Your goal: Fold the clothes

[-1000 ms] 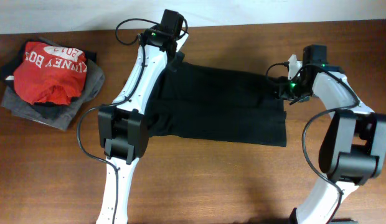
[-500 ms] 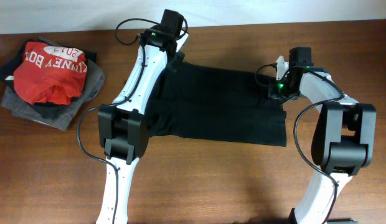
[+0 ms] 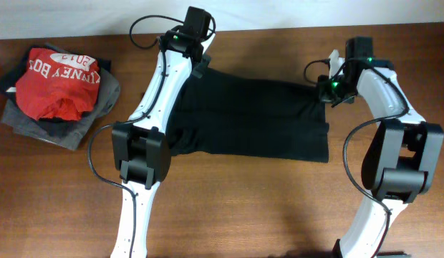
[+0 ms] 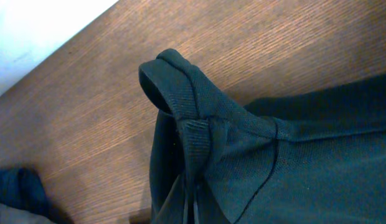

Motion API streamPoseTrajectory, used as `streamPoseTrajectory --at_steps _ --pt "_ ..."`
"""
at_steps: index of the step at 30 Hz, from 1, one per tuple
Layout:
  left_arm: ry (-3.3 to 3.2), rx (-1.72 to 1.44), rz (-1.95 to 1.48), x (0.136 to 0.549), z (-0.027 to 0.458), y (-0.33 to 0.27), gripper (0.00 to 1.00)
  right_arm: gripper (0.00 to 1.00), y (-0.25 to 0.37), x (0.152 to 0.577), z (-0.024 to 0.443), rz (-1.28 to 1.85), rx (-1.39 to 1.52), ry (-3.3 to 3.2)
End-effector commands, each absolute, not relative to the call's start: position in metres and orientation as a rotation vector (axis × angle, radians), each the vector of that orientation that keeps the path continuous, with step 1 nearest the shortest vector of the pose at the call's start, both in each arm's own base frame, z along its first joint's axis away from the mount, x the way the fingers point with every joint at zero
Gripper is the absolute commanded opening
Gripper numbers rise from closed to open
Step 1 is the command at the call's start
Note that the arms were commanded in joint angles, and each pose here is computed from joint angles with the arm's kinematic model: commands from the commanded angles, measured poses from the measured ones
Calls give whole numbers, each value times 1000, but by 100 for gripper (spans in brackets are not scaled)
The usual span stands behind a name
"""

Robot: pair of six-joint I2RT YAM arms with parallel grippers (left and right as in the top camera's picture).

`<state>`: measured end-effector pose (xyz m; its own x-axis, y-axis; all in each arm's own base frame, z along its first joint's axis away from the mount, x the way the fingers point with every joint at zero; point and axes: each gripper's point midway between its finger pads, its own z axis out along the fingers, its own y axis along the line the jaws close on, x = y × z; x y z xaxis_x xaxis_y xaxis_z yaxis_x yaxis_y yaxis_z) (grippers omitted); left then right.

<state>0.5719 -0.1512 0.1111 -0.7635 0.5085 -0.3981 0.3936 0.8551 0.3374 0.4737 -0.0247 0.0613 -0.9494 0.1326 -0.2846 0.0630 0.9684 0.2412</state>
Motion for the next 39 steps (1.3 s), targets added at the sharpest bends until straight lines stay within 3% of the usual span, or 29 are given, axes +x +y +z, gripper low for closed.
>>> streamPoseTrajectory --at_steps 1,5,10,12,14,18,20,21,22,26,30,34,39 --pt "2508 607 343 579 130 -146 1 4 -32 480 77 313 136 2795" --pt "2492 600 340 582 135 -147 1 4 -34 479 81 314 143 2802" --pt "2492 601 339 582 135 -147 14 4 -33 477 81 316 141 2810" --pt "2492 601 339 582 135 -147 18 12 -33 477 81 316 141 2811" --pt "2493 601 338 582 135 -147 18 14 -33 477 81 316 141 2812" --pt "2497 603 338 581 135 -147 6 4 -33 477 81 316 141 2811" --pt "2500 612 314 580 134 -150 8 4 -33 477 81 316 139 2811" --pt "2501 618 294 579 133 -153 12 6 -33 477 81 316 138 2810" --pt "2501 622 277 579 132 -155 15 17 -33 477 81 316 138 2810" --pt "2489 644 220 587 122 -160 25 26 -32 477 80 317 138 2812" --pt "2492 670 213 597 102 -153 45 27 -32 475 80 318 139 2818" --pt "2518 681 122 600 84 -146 58 28 -32 474 80 319 140 2822" --pt "2536 703 19 601 71 -140 61 28 -32 475 80 317 128 2822"
